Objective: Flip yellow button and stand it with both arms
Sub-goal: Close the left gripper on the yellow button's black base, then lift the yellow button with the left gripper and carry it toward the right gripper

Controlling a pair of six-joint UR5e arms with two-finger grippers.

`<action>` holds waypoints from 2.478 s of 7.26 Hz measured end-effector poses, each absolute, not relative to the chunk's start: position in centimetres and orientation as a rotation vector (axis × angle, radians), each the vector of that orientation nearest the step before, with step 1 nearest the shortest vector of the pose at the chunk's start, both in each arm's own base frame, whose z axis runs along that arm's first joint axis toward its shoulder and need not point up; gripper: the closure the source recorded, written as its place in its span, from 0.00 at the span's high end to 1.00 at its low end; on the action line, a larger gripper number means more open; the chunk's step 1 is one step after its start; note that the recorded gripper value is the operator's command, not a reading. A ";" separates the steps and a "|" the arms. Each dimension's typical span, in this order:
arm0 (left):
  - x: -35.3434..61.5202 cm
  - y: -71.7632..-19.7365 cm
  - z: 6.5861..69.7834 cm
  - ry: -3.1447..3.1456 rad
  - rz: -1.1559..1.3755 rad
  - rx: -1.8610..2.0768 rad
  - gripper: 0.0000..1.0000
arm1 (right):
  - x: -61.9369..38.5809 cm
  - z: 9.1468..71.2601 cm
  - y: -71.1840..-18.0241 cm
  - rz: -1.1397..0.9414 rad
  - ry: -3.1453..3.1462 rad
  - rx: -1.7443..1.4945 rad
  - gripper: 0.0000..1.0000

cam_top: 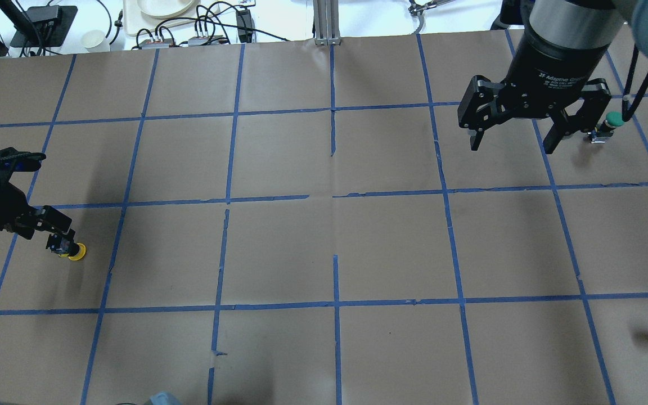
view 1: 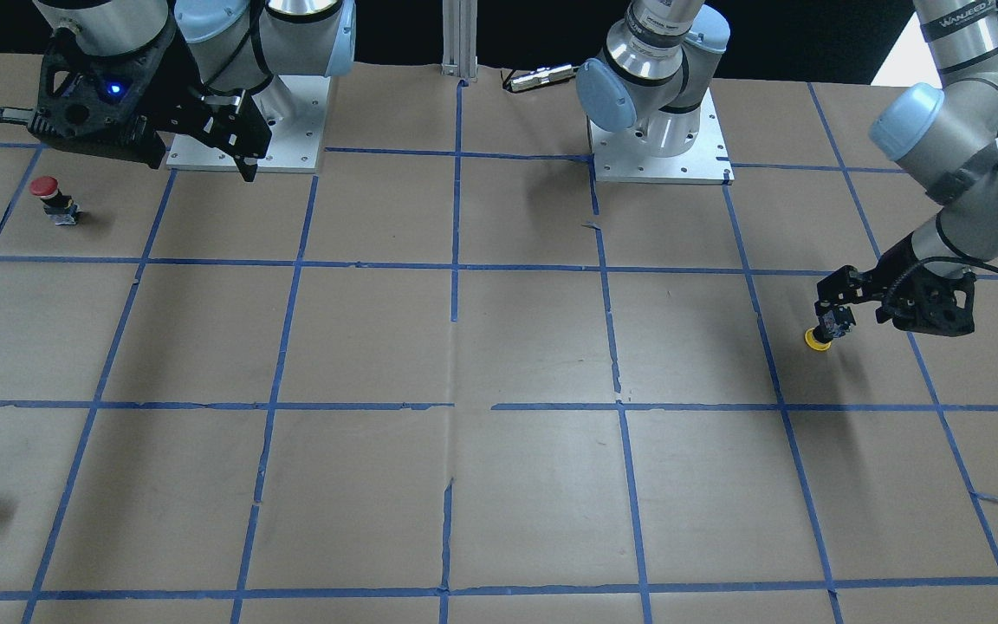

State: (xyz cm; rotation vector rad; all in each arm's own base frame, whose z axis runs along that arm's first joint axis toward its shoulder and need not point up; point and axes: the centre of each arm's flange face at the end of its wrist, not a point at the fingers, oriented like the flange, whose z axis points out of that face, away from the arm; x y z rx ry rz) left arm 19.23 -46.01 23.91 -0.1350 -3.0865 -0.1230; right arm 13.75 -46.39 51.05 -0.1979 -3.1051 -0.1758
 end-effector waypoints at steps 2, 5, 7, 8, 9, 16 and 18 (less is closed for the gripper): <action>19.2 -45.8 22.6 -3.083 -0.122 -0.137 0.90 | 13.7 51.1 -46.4 -0.175 -3.105 -0.198 1.00; 19.4 -46.0 22.1 -3.087 -0.131 -0.117 0.24 | 13.7 51.3 -46.6 -0.147 -3.106 -0.195 1.00; 19.5 -46.2 22.4 -3.093 -0.125 -0.113 0.07 | 13.8 51.4 -46.6 -0.141 -3.117 -0.198 1.00; 19.6 -46.4 22.7 -3.097 -0.117 -0.112 0.05 | 13.8 51.5 -46.7 -0.133 -3.118 -0.197 1.00; 19.8 -46.6 23.2 -3.101 -0.109 -0.110 0.01 | 13.8 51.4 -46.7 -0.130 -3.114 -0.195 1.00; 7.9 -51.4 31.3 -2.644 0.001 -0.243 0.00 | 11.8 50.9 -47.6 -0.146 -3.120 -0.291 1.00; 3.5 -51.9 30.6 -2.389 0.062 -0.175 0.01 | 11.2 50.8 -47.8 -0.152 -3.122 -0.317 1.00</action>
